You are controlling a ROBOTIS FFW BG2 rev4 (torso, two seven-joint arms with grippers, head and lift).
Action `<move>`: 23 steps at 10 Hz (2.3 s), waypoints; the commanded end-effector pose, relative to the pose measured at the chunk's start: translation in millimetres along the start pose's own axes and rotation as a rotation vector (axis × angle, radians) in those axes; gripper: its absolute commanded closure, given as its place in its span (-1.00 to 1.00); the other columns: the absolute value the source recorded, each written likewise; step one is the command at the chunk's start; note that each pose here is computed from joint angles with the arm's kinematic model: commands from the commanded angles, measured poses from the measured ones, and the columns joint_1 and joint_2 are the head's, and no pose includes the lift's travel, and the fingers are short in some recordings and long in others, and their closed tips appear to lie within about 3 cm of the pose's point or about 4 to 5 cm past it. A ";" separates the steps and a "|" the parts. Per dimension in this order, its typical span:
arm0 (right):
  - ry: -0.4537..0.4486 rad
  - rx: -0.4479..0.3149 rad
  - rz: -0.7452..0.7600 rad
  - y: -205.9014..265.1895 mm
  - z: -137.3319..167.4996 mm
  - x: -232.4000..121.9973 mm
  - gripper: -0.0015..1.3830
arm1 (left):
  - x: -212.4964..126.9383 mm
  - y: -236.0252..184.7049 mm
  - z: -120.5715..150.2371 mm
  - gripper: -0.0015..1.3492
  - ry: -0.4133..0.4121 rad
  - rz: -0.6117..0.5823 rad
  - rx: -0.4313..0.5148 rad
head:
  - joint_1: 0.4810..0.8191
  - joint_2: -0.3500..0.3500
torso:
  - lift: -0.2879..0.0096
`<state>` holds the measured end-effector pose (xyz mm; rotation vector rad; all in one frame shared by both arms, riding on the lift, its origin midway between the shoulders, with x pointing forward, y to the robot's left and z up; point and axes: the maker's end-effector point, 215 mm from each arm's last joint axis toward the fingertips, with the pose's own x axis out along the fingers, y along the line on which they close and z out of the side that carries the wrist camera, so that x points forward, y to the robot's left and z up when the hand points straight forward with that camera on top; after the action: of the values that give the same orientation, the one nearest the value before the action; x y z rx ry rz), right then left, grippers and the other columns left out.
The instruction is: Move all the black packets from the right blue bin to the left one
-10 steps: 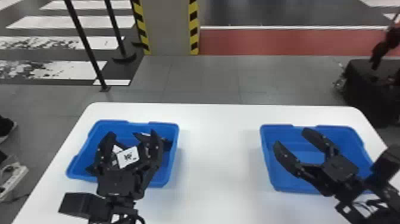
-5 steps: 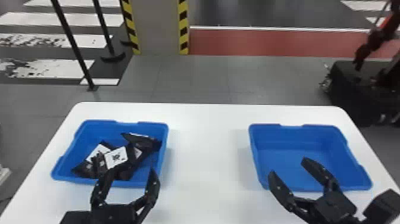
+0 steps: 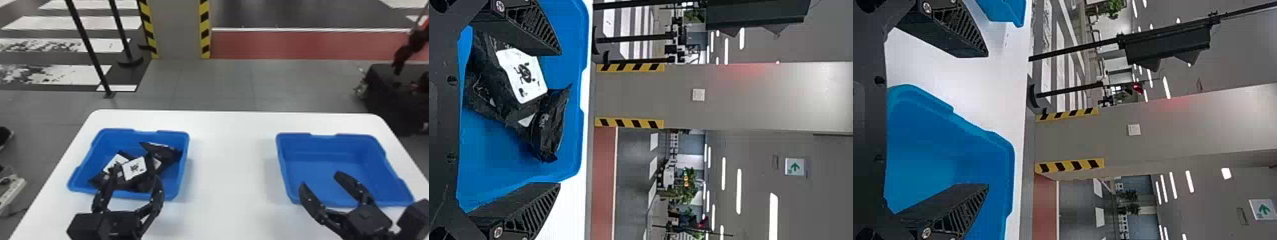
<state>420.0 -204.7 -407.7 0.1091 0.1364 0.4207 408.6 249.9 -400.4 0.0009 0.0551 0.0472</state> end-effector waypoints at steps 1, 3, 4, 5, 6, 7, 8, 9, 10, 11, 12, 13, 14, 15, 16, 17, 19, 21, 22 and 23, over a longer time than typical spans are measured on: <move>0.011 0.003 -0.012 -4.1 -6.4 0.8 -0.87 | -1.3 5.1 0.3 -0.86 -0.037 0.014 -0.003 | 0.27 0.17 | 0.20; -0.006 0.007 -0.065 -9.4 2.4 -2.5 -0.87 | -1.3 6.6 0.3 -0.86 -0.037 0.019 -0.003 | 0.27 0.17 | 0.20; -0.011 0.006 -0.077 -10.7 2.3 -5.0 -0.87 | -0.3 6.3 0.6 -0.86 -0.037 0.018 0.000 | 0.27 0.16 | 0.20; -0.019 0.006 -0.096 -11.9 5.3 -8.8 -0.87 | -0.3 8.1 -0.1 -0.86 -0.035 0.027 0.002 | 0.27 0.16 | 0.20; -0.035 0.002 -0.129 -13.3 14.1 -15.3 -0.87 | 0.5 11.2 1.0 -0.86 -0.037 0.041 0.000 | 0.27 0.15 | 0.20; -0.037 0.013 -0.151 -15.6 13.9 -19.9 -0.87 | 1.3 13.5 2.8 -0.86 -0.042 0.047 0.001 | 0.27 0.14 | 0.20; -0.033 0.014 -0.154 -18.8 11.2 -20.7 -0.87 | 1.3 13.5 3.5 -0.86 -0.045 0.047 0.001 | 0.27 0.14 | 0.20; -0.032 0.013 -0.153 -19.0 11.2 -20.8 -0.87 | 1.2 14.5 4.3 -0.86 -0.047 0.048 0.000 | 0.27 0.14 | 0.20; -0.040 0.013 -0.154 -18.8 13.1 -21.7 -0.87 | 1.2 14.5 5.0 -0.86 -0.049 0.048 0.000 | 0.27 0.13 | 0.20; -0.046 0.012 -0.156 -19.4 14.1 -22.0 -0.87 | 1.2 14.5 5.0 -0.86 -0.049 0.048 0.000 | 0.27 0.13 | 0.20; -0.043 0.018 -0.158 -19.9 11.8 -22.4 -0.87 | 1.2 14.6 5.8 -0.86 -0.052 0.049 -0.002 | 0.27 0.13 | 0.20; -0.052 0.014 -0.158 -20.2 14.1 -22.8 -0.87 | 0.3 14.8 4.7 -0.86 -0.049 0.049 -0.003 | 0.27 0.13 | 0.20; -0.062 0.013 -0.158 -20.0 16.4 -23.1 -0.87 | 0.2 15.0 5.4 -0.86 -0.052 0.050 -0.004 | 0.27 0.13 | 0.20; -0.064 0.013 -0.158 -19.8 17.4 -22.0 -0.87 | 0.1 14.6 6.9 -0.86 -0.057 0.048 -0.004 | 0.27 0.13 | 0.20; -0.068 0.008 -0.157 -19.7 19.6 -21.1 -0.87 | -2.0 16.4 9.2 -0.86 -0.066 0.052 -0.008 | 0.27 0.13 | 0.20; -0.071 0.005 -0.157 -19.7 21.3 -20.3 -0.87 | -3.9 16.8 9.3 -0.86 -0.069 0.053 -0.011 | 0.27 0.13 | 0.20; -0.065 0.009 -0.160 -20.2 17.3 -20.7 -0.87 | -3.3 16.9 14.1 -0.86 -0.084 0.054 -0.013 | 0.27 0.13 | 0.20; -0.069 0.011 -0.161 -20.5 18.0 -20.1 -0.87 | -1.8 16.0 18.4 -0.86 -0.096 0.053 -0.014 | 0.27 0.13 | 0.20; -0.079 0.008 -0.161 -21.3 21.2 -19.0 -0.87 | -1.8 15.3 19.1 -0.86 -0.098 0.052 -0.016 | 0.27 0.13 | 0.20; -0.084 0.008 -0.161 -22.0 23.0 -17.7 -0.87 | -1.9 14.5 19.8 -0.86 -0.100 0.050 -0.017 | 0.27 0.13 | 0.20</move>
<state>415.5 -233.9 -387.0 0.1218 0.0672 0.2541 407.4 264.9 -380.7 -0.0100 -0.0450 0.0970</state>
